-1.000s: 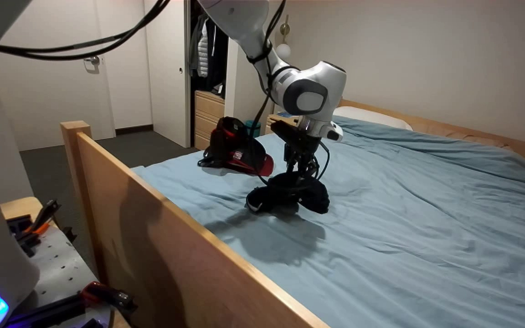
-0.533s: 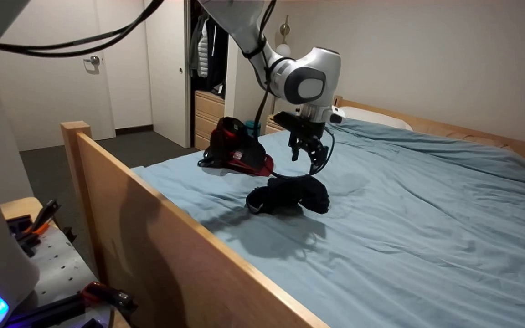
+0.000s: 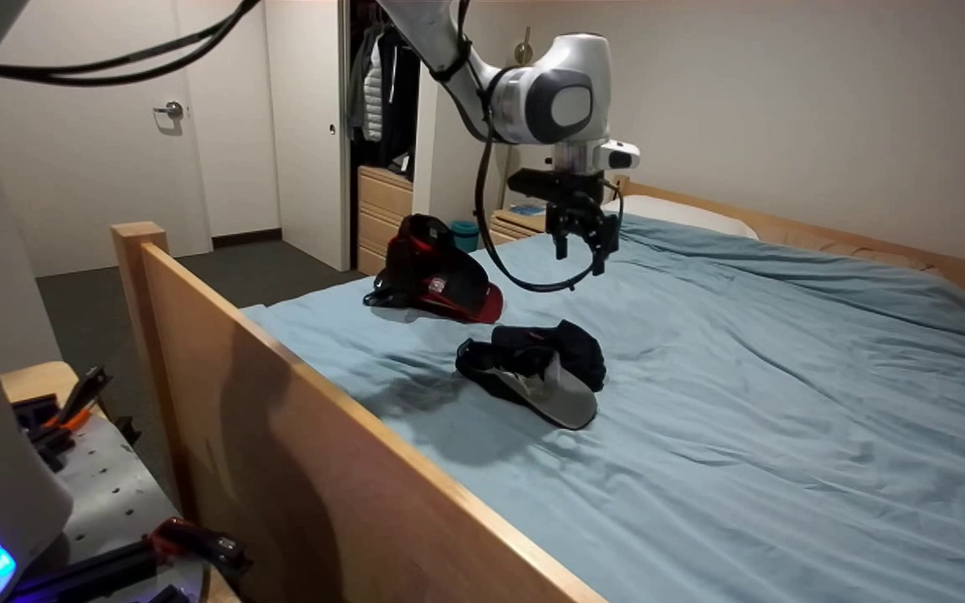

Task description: Turn the cap upside down

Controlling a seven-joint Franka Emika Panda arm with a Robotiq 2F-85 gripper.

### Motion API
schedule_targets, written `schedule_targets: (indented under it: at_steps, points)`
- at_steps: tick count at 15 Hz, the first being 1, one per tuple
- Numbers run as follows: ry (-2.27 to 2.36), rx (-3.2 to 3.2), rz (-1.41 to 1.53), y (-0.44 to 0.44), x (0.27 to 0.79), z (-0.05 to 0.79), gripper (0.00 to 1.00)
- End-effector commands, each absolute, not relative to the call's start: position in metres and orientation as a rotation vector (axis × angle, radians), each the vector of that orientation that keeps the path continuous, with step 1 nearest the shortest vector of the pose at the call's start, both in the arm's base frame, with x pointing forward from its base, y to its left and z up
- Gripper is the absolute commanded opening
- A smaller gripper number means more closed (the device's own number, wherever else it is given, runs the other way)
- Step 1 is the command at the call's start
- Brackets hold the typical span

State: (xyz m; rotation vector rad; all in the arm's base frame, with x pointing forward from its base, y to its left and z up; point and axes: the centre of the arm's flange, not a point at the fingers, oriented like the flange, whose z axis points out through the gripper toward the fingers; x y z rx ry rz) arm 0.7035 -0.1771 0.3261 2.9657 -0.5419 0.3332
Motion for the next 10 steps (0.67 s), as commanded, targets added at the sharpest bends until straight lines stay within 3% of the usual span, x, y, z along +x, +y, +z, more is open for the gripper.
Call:
schedule_targets:
  at_steps: [1,5,6,10]
  points:
    - [-0.299,3.108,0.316,-0.082,0.713,0.317,1.00]
    - [-0.084,3.257,0.152,0.042,0.726,0.279,1.00]
    - [-0.172,3.203,0.233,0.018,0.718,0.293,1.00]
    - [-0.100,3.238,0.170,0.057,0.715,0.274,1.00]
